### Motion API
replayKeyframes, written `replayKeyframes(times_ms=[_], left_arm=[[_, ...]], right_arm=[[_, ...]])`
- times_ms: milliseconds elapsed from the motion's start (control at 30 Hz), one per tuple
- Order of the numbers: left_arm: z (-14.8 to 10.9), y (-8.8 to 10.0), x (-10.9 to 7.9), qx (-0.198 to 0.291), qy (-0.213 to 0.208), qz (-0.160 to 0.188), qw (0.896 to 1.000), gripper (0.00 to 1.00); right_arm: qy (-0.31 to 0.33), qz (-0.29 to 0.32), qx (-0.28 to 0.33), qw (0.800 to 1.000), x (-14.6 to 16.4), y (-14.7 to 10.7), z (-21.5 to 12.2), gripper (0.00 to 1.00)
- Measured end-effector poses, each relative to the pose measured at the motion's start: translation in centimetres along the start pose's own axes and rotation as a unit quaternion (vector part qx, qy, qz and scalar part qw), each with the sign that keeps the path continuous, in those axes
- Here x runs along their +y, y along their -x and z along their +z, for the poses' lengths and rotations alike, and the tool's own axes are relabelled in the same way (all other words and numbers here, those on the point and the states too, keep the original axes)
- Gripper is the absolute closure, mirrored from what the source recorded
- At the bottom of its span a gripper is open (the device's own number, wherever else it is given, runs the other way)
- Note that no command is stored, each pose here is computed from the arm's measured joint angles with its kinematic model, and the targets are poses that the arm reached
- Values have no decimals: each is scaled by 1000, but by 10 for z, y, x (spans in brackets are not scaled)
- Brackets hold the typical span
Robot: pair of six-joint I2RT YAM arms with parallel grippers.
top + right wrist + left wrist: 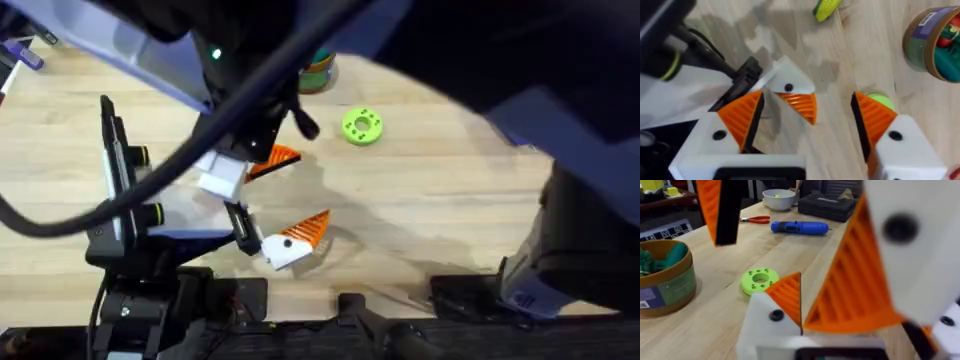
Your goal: Pick up the gripper from the table and insert it into the empty holder that is missing its gripper. Then pick up a screw, insert it into the mounting hole, and use the screwdriver to tighten it. Finally, clean up the table by picking up the vegetable and placing it into the bucket.
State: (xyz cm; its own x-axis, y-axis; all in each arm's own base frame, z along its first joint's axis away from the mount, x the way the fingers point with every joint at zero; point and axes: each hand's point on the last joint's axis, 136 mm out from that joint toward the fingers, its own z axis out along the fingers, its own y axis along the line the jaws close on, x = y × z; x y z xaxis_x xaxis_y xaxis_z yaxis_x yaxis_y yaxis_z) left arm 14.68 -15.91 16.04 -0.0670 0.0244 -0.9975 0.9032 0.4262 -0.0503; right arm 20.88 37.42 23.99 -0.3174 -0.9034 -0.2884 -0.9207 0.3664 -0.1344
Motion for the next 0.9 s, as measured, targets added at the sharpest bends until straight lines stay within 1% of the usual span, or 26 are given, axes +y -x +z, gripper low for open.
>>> replayKeyframes(times_ms=[67, 167, 333, 500, 600, 700, 767, 833, 900], left_arm=[[0, 0, 0, 0, 0, 0, 1000, 15], [0, 0, 0, 0, 0, 0, 1000, 15], [0, 0, 0, 0, 0, 0, 1000, 15], [0, 0, 0, 0, 0, 0, 1000, 15], [0, 0, 0, 0, 0, 0, 1000, 15], [0, 0, 0, 0, 0, 0, 1000, 15], [0, 0, 0, 0, 0, 0, 1000, 15], [0, 0, 0, 0, 0, 0, 1000, 15], [0, 0, 0, 0, 0, 0, 1000, 15]], right_arm=[[2, 20, -12, 1000, -4, -1, -10, 8], [-2, 57, -28, 998, -17, -5, -26, 9], [-10, 112, -30, 993, -41, -24, -47, 10], [-19, 150, -38, 988, -60, -40, -54, 8], [-26, 176, -47, 983, -69, -58, -52, 9], [-33, 215, -54, 975, -78, -86, -49, 8], [-43, 260, -57, 963, -87, -114, -49, 8], [-55, 311, -51, 947, -96, -147, -50, 8], [-72, 377, -45, 922, -108, -188, -52, 8]])
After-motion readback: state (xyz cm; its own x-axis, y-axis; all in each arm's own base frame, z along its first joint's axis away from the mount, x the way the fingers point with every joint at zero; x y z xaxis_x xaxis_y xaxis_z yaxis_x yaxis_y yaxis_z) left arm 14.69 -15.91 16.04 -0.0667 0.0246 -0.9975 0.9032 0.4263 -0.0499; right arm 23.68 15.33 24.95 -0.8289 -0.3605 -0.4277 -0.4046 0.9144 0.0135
